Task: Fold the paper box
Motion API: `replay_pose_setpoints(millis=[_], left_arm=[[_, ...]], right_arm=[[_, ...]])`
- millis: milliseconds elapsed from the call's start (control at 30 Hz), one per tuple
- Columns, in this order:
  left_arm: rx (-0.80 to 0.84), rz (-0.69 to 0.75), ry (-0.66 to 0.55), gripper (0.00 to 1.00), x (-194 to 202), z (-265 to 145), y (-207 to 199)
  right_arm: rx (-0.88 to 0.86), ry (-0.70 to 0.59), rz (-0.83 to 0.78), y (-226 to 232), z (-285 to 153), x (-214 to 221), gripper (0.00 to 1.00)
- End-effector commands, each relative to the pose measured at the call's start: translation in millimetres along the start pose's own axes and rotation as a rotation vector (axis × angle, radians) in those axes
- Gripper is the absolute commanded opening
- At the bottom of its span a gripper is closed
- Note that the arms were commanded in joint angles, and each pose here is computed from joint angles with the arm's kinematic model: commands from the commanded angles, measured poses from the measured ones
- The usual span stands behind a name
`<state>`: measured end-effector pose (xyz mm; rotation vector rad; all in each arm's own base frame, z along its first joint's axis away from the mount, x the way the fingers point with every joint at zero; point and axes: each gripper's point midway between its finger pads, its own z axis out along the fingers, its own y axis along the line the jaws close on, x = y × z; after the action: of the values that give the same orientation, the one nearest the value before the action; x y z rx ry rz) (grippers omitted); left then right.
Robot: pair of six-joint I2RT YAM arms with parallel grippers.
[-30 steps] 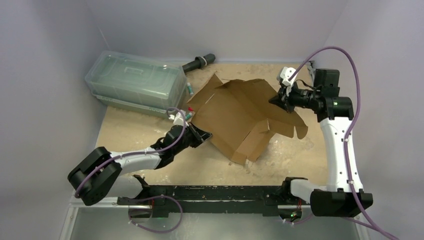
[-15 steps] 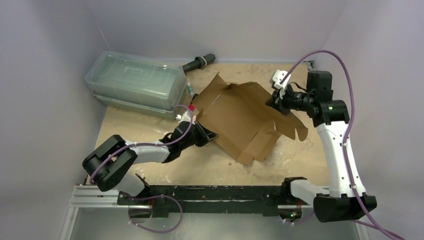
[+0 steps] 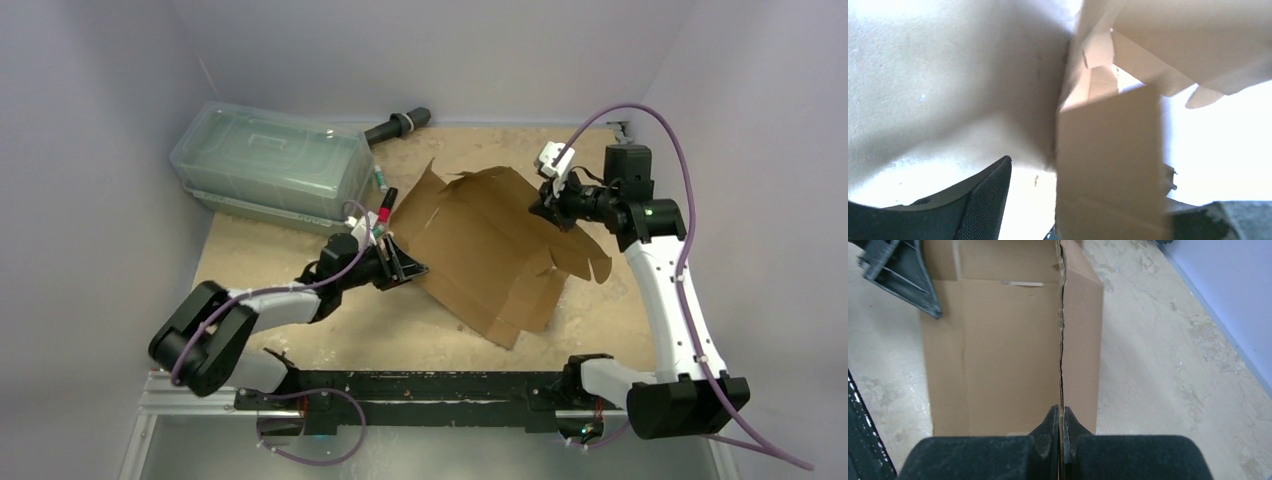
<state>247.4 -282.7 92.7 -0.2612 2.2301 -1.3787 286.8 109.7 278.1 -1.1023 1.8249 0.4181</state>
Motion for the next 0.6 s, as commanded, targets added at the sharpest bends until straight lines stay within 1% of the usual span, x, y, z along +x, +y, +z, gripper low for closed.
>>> replay_pose_setpoints(millis=[0,133,200,267,333,367,400,467,567], left_arm=[[0.046,0.171,0.009,0.57,-11,-27,-32],[-0.09,0.275,-0.029,0.6,-23,-56,-29],[-0.181,0.314,-0.061,0.59,-30,-72,-22],[-0.256,0.332,-0.115,0.5,-39,-87,-16],[-0.301,0.339,-0.166,0.45,-46,-100,-15],[-0.318,0.34,-0.178,0.41,-48,-105,-14],[-0.327,0.341,-0.187,0.36,-48,-109,-13],[-0.341,0.334,-0.191,0.3,-47,-112,-9],[-0.366,0.319,-0.172,0.14,-40,-110,4]], right_arm=[[0.03,-0.007,-0.01,-10,4,-4,0.0],[0.044,-0.016,-0.015,-17,5,-9,0.0],[0.047,-0.016,-0.014,-18,6,-9,0.0],[0.05,-0.013,-0.013,-20,7,-8,0.0],[0.052,-0.009,-0.01,-22,9,-7,0.0],[0.053,-0.006,-0.008,-23,10,-6,0.0],[0.051,-0.005,-0.006,-23,10,-6,0.0],[0.053,0.012,0.001,-24,12,-1,0.0],[0.052,0.02,0.002,-23,13,2,0.0]])
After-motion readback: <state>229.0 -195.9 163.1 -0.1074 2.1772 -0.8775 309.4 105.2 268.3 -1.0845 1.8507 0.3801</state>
